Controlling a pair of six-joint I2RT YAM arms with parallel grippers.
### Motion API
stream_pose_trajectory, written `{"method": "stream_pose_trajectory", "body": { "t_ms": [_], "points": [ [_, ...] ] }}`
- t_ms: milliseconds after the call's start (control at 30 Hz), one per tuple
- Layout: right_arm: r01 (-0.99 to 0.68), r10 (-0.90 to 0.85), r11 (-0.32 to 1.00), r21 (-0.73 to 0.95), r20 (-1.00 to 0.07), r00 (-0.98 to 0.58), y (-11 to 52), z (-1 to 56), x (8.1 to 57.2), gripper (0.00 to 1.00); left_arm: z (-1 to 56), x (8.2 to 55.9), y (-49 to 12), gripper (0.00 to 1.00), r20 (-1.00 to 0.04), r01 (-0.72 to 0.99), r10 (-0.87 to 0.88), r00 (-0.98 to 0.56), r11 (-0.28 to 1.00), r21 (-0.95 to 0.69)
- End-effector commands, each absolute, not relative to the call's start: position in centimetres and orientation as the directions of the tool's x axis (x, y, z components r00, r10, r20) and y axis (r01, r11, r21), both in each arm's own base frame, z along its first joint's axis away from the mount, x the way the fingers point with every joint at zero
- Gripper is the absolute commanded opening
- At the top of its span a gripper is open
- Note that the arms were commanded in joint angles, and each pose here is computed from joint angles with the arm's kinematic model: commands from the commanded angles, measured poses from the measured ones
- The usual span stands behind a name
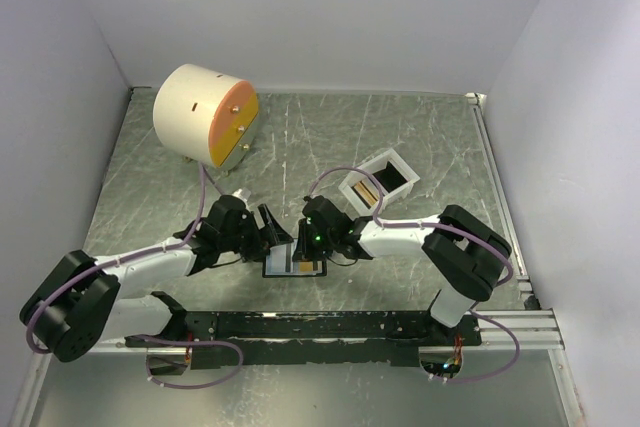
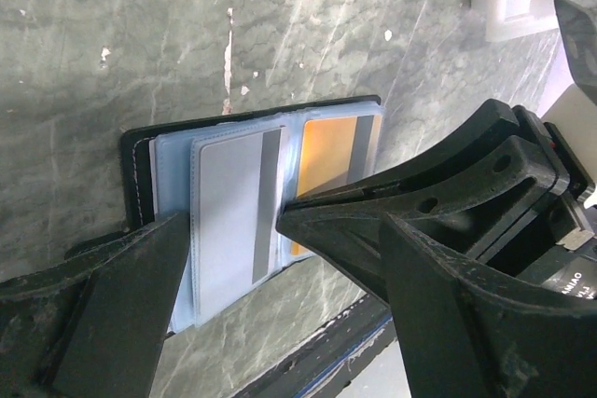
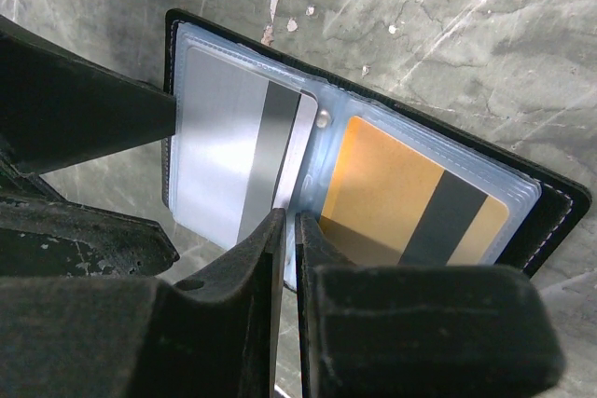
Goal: Put the credit cards into the card holder
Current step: Turn over the card slot in the card holder.
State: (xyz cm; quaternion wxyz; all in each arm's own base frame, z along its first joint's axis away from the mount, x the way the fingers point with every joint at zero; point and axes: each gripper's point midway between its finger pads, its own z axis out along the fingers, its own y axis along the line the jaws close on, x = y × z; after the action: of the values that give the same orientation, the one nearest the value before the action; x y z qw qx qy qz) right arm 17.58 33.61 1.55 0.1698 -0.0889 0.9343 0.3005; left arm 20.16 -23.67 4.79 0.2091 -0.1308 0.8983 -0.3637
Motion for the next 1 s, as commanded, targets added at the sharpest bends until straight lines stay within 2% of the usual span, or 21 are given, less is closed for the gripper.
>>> {"method": "stream_pose_trajectory", "body": {
  "t_ms": [0,233,667,967],
  "points": [
    [-0.243,-0.09,0.865,0.439,-0.34,-0.936,30.9,-1.1,16.7,0.1,5.1,20.0,-24.3,0.92,-0.261,-0.07,-0.383,-0.886,0.667,-0.741],
    [-0.254,-0.082,0.86,0.442,-0.373,-0.924,31.1,-0.1,17.2,0.12,7.9,19.8,-25.7,0.92,-0.236,-0.034,-0.389,-0.891,0.574,-0.818],
    [-0.251,-0.033,0.911,0.327,-0.549,-0.835,27.7,4.1,19.8,0.34,9.4,20.0,-27.6,0.92,-0.211,0.008,-0.357,-0.91,0.494,-0.869],
    [-0.178,0.034,0.952,0.248,-0.666,-0.745,23.8,7.5,21.4,0.38,10.4,20.5,-29.4,0.91,-0.223,0.047,-0.336,-0.915,0.459,-0.887]
  ]
}}
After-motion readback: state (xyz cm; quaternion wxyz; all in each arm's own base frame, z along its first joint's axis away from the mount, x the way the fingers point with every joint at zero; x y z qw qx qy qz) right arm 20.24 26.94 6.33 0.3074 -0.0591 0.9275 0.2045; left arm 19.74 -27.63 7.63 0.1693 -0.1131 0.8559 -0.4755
